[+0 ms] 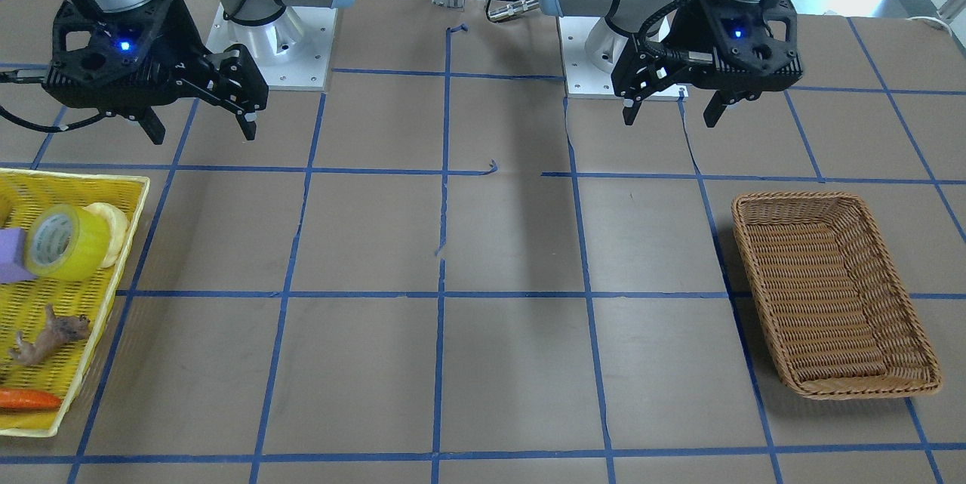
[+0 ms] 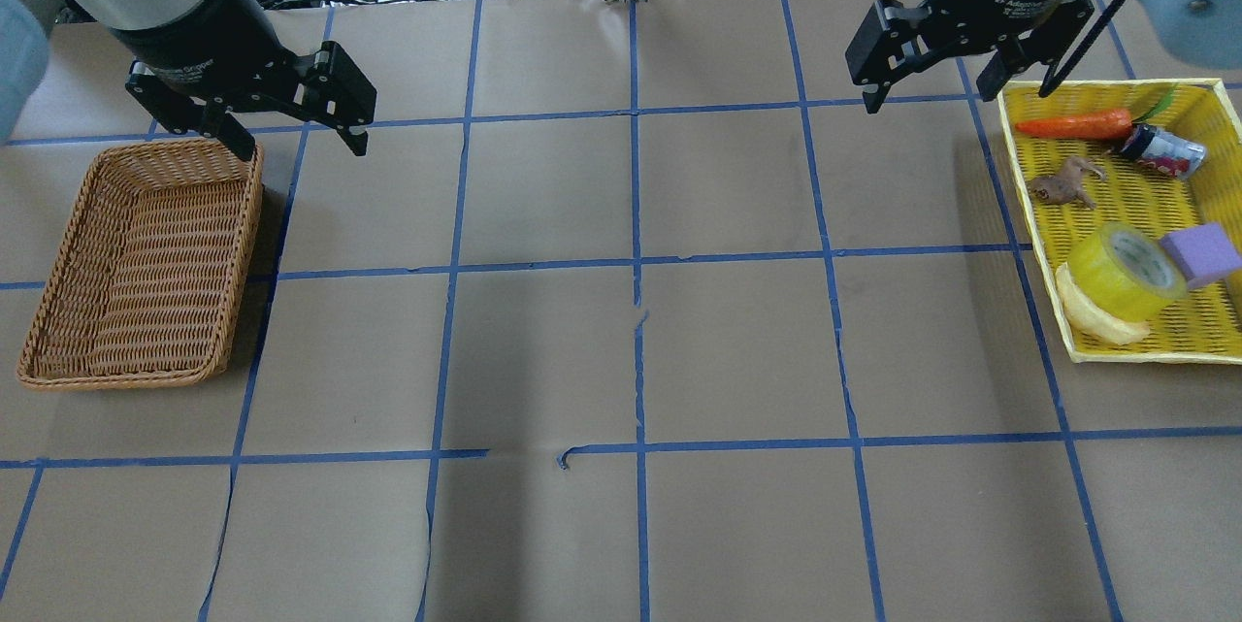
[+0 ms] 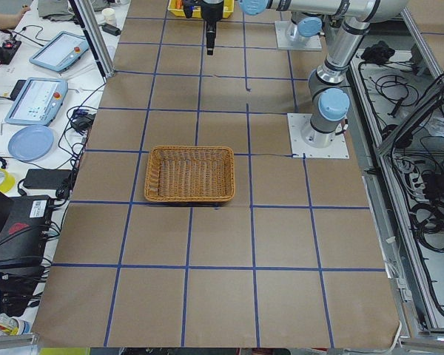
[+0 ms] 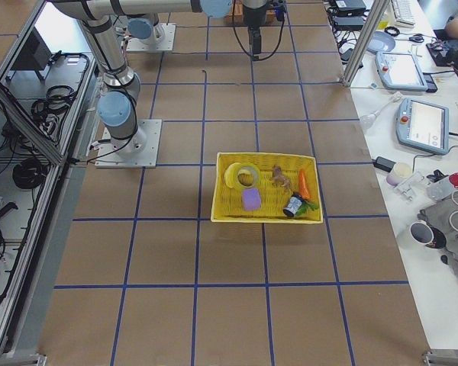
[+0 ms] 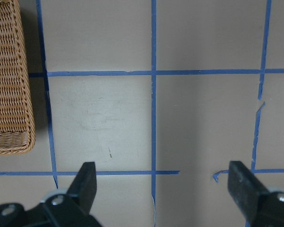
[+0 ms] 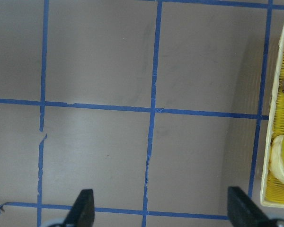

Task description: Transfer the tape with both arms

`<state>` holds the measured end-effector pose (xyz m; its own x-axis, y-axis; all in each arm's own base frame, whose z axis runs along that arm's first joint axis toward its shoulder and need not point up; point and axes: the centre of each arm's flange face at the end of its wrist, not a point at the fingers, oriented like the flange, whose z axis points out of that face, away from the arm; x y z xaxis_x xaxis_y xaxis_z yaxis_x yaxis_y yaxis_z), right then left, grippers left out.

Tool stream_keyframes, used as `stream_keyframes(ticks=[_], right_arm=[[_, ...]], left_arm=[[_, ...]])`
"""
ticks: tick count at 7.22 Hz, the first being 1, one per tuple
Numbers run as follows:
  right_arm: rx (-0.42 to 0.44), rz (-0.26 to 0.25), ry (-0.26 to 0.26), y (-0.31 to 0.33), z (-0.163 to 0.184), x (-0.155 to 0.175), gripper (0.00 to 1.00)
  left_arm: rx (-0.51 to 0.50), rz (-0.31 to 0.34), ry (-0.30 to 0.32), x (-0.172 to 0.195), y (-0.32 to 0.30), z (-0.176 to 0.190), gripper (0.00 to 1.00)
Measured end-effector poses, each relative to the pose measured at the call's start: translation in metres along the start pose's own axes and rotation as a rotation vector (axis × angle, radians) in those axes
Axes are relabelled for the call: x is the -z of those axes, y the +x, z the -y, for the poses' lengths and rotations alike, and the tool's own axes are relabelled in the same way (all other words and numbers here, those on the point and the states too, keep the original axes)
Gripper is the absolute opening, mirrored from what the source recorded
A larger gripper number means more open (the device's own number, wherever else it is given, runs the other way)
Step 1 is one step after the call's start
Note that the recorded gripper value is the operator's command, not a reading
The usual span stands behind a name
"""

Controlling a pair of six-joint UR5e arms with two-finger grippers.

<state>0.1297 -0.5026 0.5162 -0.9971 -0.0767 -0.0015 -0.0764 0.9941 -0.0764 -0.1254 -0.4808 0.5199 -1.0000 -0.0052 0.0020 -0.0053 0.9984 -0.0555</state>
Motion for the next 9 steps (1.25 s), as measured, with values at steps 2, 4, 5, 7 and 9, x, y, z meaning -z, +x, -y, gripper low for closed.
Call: stream_keyframes(ticks=[2,4,5,7,9], right_arm=[[-0.001,0.000,-0.002,0.0004,0.0003,-0.0013,1.00],[-0.002,0.002,-0.004,0.0011,0.0014,-0.0029,1.00],[-0.003,0.003,-0.006,0.0010,0.0018,-0.0037,1.00],[-0.004,0.002,-0.007,0.0014,0.0020,-0.0046,1.00],[-0.006,-0.001,-0.007,0.0032,0.0020,-0.0044,1.00]], left_arm=[[0.000,0.000,0.000,-0.0002,-0.0001,0.0000,1.00],[0.001,0.000,0.000,-0.0001,-0.0003,0.0001,1.00],[0.001,0.000,0.000,-0.0002,-0.0004,0.0002,1.00],[0.000,0.000,-0.001,-0.0004,-0.0001,0.0002,1.00],[0.001,0.000,-0.001,-0.0006,0.0000,0.0002,1.00]])
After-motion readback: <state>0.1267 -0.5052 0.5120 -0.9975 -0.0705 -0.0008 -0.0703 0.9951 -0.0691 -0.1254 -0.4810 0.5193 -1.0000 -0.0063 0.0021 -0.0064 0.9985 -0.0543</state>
